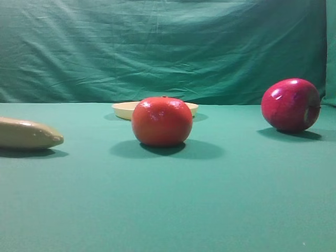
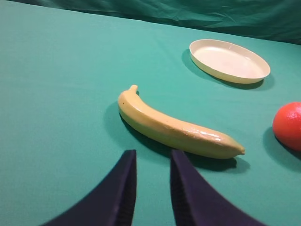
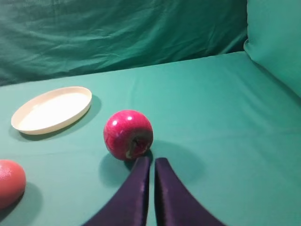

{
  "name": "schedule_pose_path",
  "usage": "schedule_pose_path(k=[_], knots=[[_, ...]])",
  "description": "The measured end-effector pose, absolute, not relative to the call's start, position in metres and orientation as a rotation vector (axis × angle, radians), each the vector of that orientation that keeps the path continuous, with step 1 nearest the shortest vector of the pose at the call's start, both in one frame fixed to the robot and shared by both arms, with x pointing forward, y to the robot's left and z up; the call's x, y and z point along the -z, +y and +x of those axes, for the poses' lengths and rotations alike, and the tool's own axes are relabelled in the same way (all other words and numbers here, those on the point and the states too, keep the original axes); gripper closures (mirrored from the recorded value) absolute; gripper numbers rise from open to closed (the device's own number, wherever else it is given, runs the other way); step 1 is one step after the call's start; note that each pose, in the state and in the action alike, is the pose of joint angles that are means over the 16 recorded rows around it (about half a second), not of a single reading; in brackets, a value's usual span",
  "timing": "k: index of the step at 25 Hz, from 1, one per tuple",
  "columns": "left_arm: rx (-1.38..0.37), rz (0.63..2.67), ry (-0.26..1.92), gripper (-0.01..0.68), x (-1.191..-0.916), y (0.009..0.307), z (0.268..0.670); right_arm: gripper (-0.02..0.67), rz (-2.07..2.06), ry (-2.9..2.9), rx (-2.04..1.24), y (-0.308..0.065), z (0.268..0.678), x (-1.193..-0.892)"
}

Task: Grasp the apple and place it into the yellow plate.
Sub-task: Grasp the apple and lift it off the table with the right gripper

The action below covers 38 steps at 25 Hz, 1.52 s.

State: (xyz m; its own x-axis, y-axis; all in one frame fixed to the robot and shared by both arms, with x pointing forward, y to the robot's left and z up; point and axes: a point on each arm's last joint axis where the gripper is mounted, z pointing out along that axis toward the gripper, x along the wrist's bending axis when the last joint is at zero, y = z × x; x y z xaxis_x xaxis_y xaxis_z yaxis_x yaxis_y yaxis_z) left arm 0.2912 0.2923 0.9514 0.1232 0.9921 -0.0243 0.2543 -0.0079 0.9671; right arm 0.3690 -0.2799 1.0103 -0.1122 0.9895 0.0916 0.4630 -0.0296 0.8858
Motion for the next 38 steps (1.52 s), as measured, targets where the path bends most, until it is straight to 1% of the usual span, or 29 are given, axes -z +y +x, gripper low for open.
schedule_pose_path(k=[13, 16, 18, 21, 29, 32, 35, 38], knots=[[-0.976, 1.445, 1.301, 0.516, -0.951, 0.292, 0.291, 0.649, 1.596, 1.956, -0.853, -0.266, 0.456, -1.028], [-0.976, 1.445, 1.301, 0.516, -0.951, 0.292, 0.291, 0.635, 1.602, 2.021, -0.816, -0.262, 0.475, -1.033], [-0.976, 1.445, 1.301, 0.516, -0.951, 0.292, 0.291, 0.606, 1.610, 2.061, -0.795, -0.259, 0.487, -1.034], [-0.976, 1.445, 1.301, 0.516, -0.951, 0.292, 0.291, 0.523, 1.605, 2.117, -0.769, -0.255, 0.504, -1.035], [-0.976, 1.445, 1.301, 0.516, -0.951, 0.292, 0.291, 0.197, 1.512, 2.262, -0.726, -0.235, 0.541, -1.029], [-0.976, 1.445, 1.301, 0.516, -0.951, 0.292, 0.291, 0.086, 1.467, 2.314, -0.709, -0.227, 0.551, -1.024], [-0.976, 1.445, 1.301, 0.516, -0.951, 0.292, 0.291, 0.011, 1.430, 2.363, -0.685, -0.219, 0.560, -1.016], [-0.976, 1.445, 1.301, 0.516, -0.951, 0.292, 0.291, -0.016, 1.416, 2.399, -0.655, -0.214, 0.568, -1.004]])
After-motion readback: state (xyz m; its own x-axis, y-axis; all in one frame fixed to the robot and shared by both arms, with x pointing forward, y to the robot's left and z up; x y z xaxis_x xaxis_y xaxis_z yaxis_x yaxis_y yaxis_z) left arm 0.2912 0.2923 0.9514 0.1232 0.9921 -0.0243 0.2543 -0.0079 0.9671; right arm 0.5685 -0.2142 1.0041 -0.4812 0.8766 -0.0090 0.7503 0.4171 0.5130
